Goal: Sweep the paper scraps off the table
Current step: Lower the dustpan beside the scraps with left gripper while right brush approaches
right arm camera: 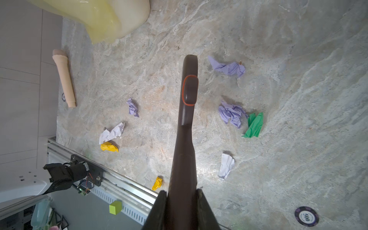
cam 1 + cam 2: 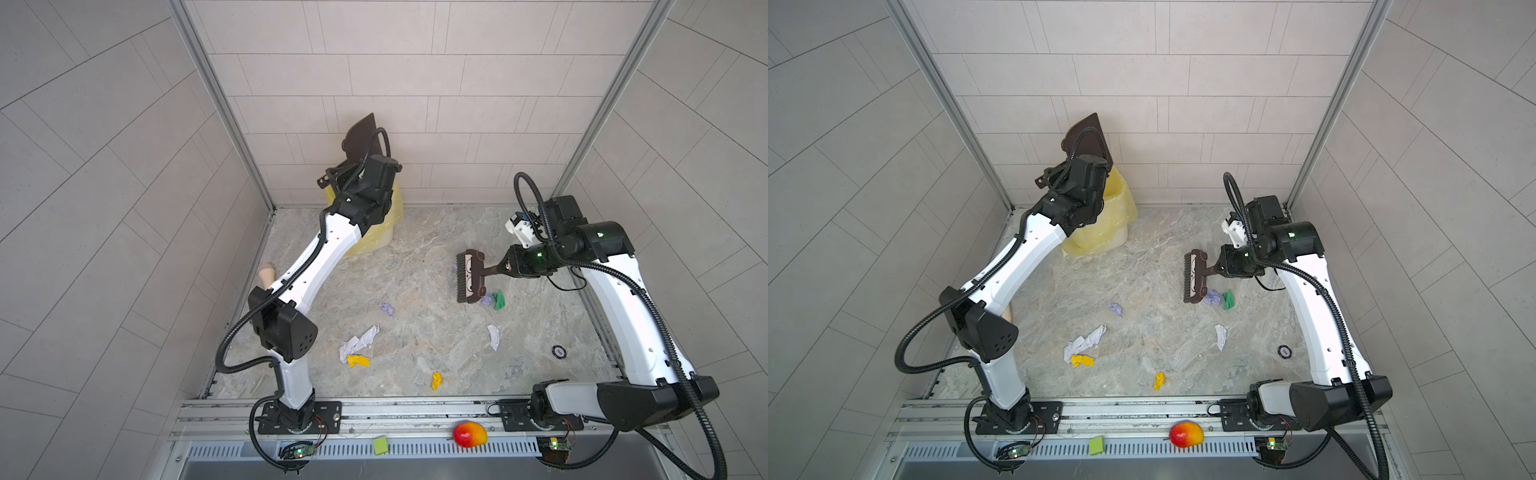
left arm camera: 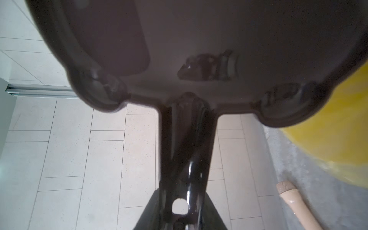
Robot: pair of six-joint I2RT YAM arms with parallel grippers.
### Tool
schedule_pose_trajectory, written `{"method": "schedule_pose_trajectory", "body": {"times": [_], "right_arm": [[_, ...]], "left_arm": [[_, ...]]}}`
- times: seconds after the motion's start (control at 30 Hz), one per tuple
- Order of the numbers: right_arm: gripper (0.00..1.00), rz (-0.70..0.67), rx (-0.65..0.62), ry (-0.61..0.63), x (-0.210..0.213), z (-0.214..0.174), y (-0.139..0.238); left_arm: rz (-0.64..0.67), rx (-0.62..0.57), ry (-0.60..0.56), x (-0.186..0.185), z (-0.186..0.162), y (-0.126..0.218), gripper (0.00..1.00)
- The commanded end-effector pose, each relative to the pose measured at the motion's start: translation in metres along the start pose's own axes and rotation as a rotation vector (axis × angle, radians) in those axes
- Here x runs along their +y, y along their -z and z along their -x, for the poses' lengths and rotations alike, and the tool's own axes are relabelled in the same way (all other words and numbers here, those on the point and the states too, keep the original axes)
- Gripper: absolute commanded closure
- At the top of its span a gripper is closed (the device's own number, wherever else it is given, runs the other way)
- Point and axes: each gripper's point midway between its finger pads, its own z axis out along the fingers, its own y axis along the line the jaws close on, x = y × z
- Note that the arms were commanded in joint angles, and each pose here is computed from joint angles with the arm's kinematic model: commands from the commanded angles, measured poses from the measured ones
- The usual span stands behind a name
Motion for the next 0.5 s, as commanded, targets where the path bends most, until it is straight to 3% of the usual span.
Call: {"method": "schedule_pose_trajectory", "body": {"times": [0.0, 0.23, 0.47], "right_arm": [[1.00, -0.069, -0.025, 0.047, -0.006, -0.009, 0.017], [1.00, -0.207, -0.007, 0.058, -0.027, -0.031, 0.029], [1.00, -0.338, 0.042, 0.065, -0.040, -0.059, 0.037]], "left_arm": [[-0.182, -0.076, 0.088, -0.033, -0.001, 0.035, 1.00], [-0.608, -0.168, 0.108, -0.132, 0.002, 0.110, 1.00], [-0.996, -0.108, -0.010, -0.230, -0.034, 0.183, 1.00]]}}
